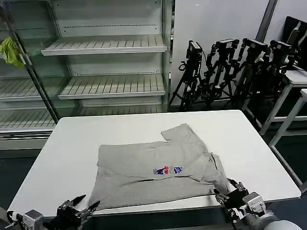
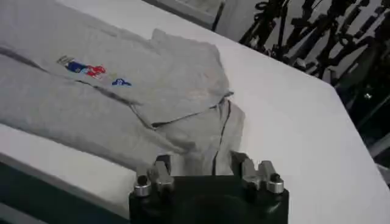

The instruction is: Fold and organize the clothes.

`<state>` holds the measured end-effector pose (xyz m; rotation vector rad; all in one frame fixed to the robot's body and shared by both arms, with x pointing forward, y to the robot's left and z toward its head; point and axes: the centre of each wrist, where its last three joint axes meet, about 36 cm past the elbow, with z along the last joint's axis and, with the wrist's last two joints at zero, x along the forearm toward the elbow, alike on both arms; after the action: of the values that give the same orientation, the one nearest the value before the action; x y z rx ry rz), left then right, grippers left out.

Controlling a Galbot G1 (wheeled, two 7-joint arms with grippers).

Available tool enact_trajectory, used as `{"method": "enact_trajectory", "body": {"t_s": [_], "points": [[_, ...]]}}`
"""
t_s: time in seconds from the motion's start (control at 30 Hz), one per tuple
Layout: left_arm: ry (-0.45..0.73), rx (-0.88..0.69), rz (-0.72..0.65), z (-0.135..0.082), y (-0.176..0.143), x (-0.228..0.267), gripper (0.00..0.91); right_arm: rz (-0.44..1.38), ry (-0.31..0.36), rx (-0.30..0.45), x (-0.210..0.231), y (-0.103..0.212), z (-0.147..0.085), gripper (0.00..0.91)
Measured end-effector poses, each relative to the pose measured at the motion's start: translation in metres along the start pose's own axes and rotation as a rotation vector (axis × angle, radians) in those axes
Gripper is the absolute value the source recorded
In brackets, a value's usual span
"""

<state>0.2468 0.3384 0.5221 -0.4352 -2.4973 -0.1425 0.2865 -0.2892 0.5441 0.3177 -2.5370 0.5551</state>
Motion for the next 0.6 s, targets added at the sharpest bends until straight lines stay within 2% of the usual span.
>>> {"method": "enact_trajectory", "body": {"t_s": [0.3,0.47,0.6], "points": [[-0.122,-0.024,-0.019,-0.032,0.022,-0.01,0.907,0.05,-0.118,-0.012,-0.011,-0.028,-0.023,0.907],[-0.168,-0.01,-0.019,-0.044,0.044,-0.03,0.907,0.06,-0.178,-0.07,-0.041,-0.043,-0.032,0.907],[-0.194,0.022,-0.01,-0.053,0.059,-0.053,0.907,0.062,-0.198,-0.151,-0.077,-0.052,-0.039,0.907]]}}
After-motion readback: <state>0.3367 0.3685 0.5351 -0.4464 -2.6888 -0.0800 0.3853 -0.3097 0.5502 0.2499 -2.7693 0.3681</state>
